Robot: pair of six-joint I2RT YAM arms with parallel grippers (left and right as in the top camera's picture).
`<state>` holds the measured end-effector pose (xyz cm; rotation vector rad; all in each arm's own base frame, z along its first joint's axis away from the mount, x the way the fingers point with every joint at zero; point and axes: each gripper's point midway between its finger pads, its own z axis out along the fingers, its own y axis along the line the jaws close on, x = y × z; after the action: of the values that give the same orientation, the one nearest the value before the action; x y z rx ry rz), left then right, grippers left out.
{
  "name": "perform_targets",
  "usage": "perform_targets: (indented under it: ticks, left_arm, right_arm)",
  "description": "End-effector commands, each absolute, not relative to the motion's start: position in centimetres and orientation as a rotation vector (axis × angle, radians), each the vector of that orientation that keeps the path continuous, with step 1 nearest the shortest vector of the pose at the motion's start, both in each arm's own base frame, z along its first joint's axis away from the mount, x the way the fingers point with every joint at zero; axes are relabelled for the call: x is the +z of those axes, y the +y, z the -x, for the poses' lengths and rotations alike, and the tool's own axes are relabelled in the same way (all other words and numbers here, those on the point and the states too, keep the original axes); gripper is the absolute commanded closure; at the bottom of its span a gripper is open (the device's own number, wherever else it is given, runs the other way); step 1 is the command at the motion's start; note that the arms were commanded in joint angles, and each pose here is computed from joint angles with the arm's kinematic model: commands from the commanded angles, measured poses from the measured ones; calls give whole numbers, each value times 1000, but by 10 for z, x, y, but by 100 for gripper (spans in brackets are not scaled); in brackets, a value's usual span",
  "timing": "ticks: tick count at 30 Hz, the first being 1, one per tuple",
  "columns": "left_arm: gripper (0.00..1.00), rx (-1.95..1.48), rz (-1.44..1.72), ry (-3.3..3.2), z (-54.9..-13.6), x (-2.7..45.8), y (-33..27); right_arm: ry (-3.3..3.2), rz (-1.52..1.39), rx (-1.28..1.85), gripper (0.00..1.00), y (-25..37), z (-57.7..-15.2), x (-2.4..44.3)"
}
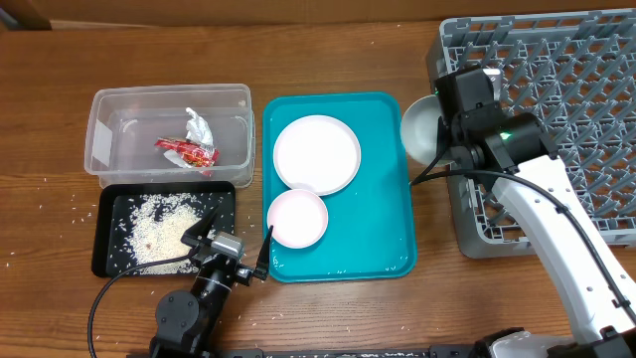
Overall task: Sort waste into correct bins and load items into the dishwasher
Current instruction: 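Carry the white bowl to the dish rack and set it in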
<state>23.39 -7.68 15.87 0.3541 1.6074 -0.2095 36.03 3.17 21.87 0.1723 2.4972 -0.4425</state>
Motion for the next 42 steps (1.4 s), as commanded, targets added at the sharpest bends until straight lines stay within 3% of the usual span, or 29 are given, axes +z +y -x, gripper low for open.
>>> perform_targets:
  ticks: [1,6,14,20,26,35,42]
  left_arm:
    - [0,-204,-350,1602,-234,159,-75]
    - [0,-204,-350,1602,-234,159,-75]
    - [0,-204,-350,1602,-234,159,-75]
    - [0,-204,-350,1602,-234,159,-75]
    - [0,-204,-350,1602,-234,159,-75]
    - [0,-204,-350,1602,-234,159,-75]
    - [0,-204,-351,1602,-234,159,-75]
  right_arm:
    - [2254,-340,-867,96,-30,-359,260]
    - [2138,-458,-1072,96,-72,-350,280]
    - [2301,-503,-903,96,-81,-356,247]
    - [2371,-466,-970,96,-80,-364,219]
    - [2318,-466,-1327,96,-104,-355,206]
    - [2382,-484,-1257,96,-97,-356,190]
    - [2236,-470,-1433,96,-110,-357,215]
